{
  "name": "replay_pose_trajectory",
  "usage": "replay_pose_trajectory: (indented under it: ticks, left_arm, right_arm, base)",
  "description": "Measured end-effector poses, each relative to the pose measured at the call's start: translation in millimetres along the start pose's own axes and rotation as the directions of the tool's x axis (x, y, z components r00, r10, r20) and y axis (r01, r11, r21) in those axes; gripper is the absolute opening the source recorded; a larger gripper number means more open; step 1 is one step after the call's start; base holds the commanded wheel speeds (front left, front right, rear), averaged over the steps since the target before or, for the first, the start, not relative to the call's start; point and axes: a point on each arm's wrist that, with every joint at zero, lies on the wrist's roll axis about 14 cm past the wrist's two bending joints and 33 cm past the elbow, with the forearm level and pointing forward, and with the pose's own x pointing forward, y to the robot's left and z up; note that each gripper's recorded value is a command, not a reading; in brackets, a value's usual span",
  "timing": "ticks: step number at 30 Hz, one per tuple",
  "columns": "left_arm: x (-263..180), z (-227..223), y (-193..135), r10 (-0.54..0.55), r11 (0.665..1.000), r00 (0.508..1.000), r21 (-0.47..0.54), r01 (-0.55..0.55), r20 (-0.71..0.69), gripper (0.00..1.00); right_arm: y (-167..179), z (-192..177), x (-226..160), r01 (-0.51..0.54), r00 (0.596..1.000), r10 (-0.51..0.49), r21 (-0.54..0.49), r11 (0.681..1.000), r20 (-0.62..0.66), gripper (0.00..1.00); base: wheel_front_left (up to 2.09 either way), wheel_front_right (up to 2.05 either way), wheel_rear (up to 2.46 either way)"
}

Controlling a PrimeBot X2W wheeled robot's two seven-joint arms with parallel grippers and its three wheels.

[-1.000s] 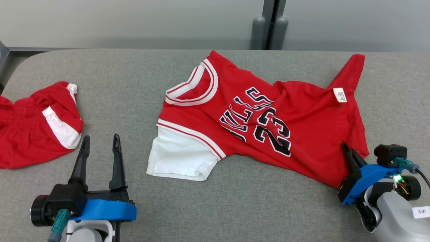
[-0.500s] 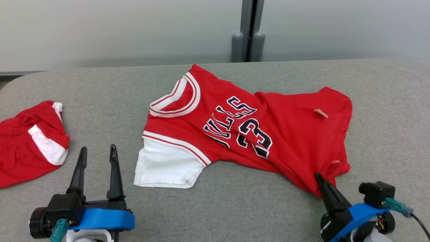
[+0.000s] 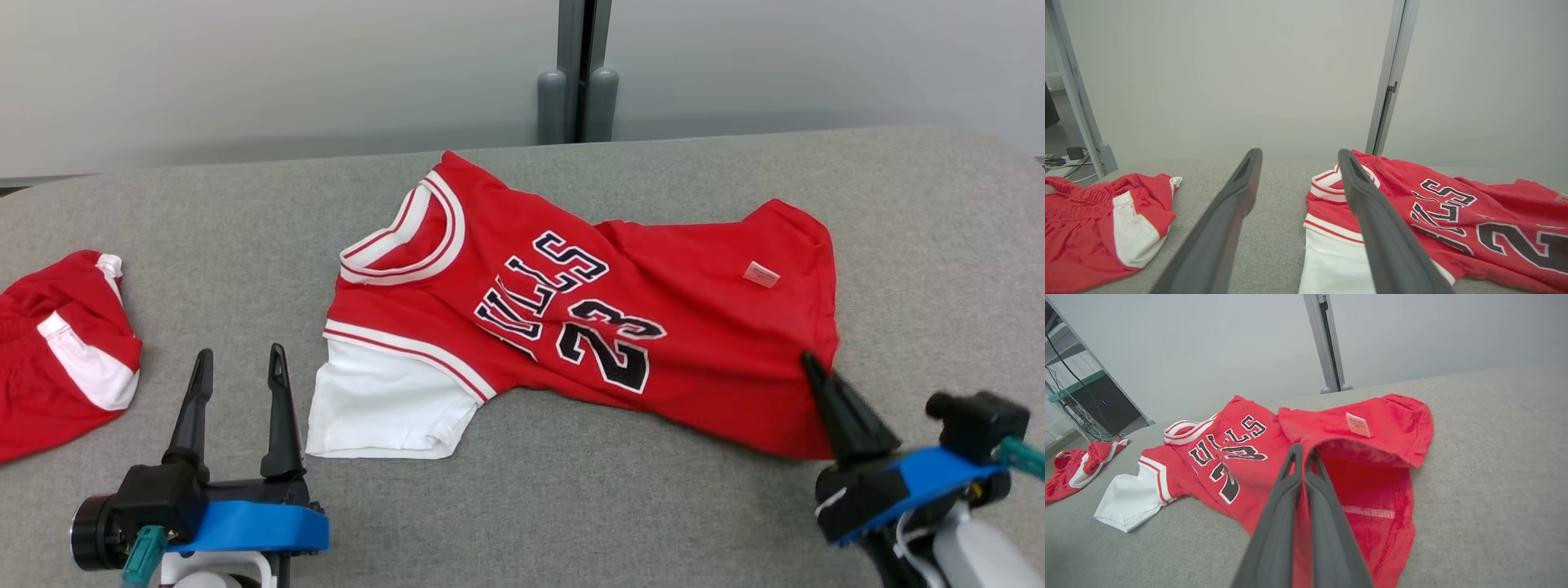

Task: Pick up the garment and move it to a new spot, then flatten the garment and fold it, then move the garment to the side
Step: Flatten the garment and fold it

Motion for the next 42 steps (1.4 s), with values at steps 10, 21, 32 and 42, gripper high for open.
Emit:
replay_pose_trajectory:
  ticks: [10, 21, 32, 42]
  left_arm:
    - [-1, -2, 12, 0.034, 0.999, 0.999, 0.007, -0.033, -0.006, 1.0]
    - [-5, -3, 31, 0.087, 0.996, 0.996, 0.012, -0.087, -0.011, 1.0]
    - [-3, -10, 39, 0.116, 0.993, 0.993, 0.015, -0.116, -0.032, 1.0]
    - [14, -14, 32, 0.083, 0.997, 0.996, 0.011, -0.083, -0.033, 1.0]
  right_arm:
    - [-12, 46, 56, 0.001, 0.997, 0.008, -0.121, 0.993, 0.074, 0.0]
    - [-37, 58, 117, 0.041, 0.999, -0.034, -0.224, 0.974, 0.036, 0.0]
    - [-58, 33, 143, 0.083, 0.993, -0.102, -0.256, 0.963, -0.062, 0.0]
    - [-62, 41, 161, 0.101, 0.991, -0.121, -0.301, 0.948, -0.049, 0.0]
  base:
    - [0.0, 0.0, 0.0]
    - [0.0, 0.0, 0.0]
    - [0.0, 0.0, 0.0]
    - [0.0, 0.0, 0.0]
